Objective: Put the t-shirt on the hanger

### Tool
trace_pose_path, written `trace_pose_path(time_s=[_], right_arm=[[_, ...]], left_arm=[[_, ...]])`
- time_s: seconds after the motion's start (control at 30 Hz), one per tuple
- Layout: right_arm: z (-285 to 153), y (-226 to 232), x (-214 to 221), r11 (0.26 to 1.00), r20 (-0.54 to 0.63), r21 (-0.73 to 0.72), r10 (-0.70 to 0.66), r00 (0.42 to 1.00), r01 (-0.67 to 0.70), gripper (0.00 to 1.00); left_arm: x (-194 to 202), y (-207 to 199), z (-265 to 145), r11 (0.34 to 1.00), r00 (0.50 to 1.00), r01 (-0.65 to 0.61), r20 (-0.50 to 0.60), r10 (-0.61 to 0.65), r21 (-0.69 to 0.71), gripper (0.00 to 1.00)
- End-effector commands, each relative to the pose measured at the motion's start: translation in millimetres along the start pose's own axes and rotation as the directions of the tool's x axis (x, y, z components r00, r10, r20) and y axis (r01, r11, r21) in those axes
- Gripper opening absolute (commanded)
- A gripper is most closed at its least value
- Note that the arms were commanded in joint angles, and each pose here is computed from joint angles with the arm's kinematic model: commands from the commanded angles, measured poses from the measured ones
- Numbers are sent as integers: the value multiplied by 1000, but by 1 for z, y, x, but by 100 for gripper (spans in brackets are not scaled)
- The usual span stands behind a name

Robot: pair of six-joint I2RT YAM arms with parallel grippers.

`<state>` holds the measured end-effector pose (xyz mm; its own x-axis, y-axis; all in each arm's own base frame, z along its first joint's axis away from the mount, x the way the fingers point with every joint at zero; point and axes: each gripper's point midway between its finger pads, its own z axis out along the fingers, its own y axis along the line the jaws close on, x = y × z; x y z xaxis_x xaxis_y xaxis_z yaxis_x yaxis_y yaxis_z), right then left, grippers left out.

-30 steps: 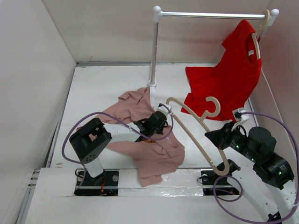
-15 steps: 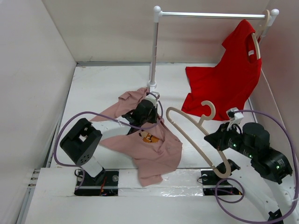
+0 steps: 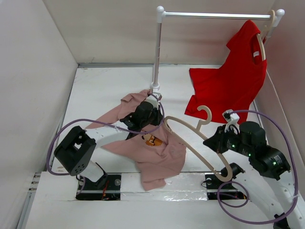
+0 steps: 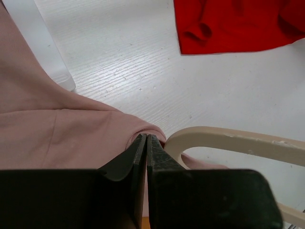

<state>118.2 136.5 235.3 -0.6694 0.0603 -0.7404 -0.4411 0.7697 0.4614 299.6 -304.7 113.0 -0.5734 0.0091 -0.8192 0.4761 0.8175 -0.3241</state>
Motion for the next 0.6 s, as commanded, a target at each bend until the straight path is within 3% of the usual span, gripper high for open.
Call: trace_pose_path(time_s=[0.0, 0.3, 0.43, 0.57], right_arm=[[4, 12, -4, 997, -5, -67, -27, 1000, 27, 0], [12, 15, -12, 995, 32, -94, -17, 999, 20, 0], [24, 12, -9, 996, -2, -93, -19, 1000, 19, 0], [29, 24, -27, 989, 69, -147, -2, 998, 12, 0]], left_arm=[[-18, -12, -8, 999, 998, 10, 63, -13, 45, 0], [-31, -30, -28, 991, 996, 21, 81, -32, 130, 0], [-44, -48, -56, 973, 989, 43, 130, -75, 229, 0], [-60, -63, -83, 961, 976, 50, 189, -104, 274, 0]])
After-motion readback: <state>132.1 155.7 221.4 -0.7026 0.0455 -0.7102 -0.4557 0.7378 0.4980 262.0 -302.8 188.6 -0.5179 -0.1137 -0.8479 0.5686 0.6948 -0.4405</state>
